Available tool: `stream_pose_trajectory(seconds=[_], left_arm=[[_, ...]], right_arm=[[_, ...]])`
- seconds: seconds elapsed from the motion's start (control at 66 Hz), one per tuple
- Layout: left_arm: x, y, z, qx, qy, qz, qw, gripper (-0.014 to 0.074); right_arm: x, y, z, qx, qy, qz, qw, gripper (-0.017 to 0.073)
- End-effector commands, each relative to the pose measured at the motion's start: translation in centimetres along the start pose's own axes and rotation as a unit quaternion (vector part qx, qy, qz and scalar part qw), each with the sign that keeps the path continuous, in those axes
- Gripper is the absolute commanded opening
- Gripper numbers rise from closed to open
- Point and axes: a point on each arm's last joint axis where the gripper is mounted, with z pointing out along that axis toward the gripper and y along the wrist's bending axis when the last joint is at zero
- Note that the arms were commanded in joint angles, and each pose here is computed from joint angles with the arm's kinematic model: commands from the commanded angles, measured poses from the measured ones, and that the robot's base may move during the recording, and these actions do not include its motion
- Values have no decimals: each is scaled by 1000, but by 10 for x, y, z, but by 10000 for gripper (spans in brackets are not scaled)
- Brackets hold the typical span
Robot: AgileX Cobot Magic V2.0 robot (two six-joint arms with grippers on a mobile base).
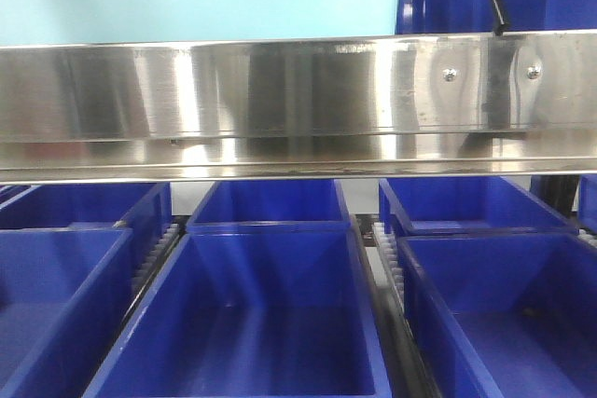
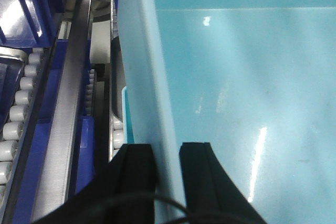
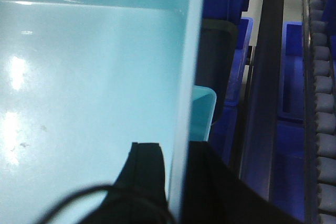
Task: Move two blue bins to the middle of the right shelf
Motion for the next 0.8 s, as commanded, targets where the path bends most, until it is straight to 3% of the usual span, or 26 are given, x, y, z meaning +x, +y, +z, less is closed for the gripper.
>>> stream_pose_trajectory(seconds=[0.0,0.197,0.47,0.637,0.788], left_arm=[[-3,-9,2,30,-6,-12,999,-111],[4,-6,24,10,33,0,999,-111],[3,1,28,-31,28,29,999,-111],[-1,2,29,-37,4,36,999,-111],[2,2,39,-37,16,36,999,-111]], right_arm=[[-5,6,-4,-20,-25,-4,999,-153],[-5,6,-4,-20,-25,-4,999,-153],[-3,6,9,-24,-20,0,1000,-153],[0,5,17,-22,-6,2,1000,-153],[0,5,17,-22,-4,21,1000,-153]])
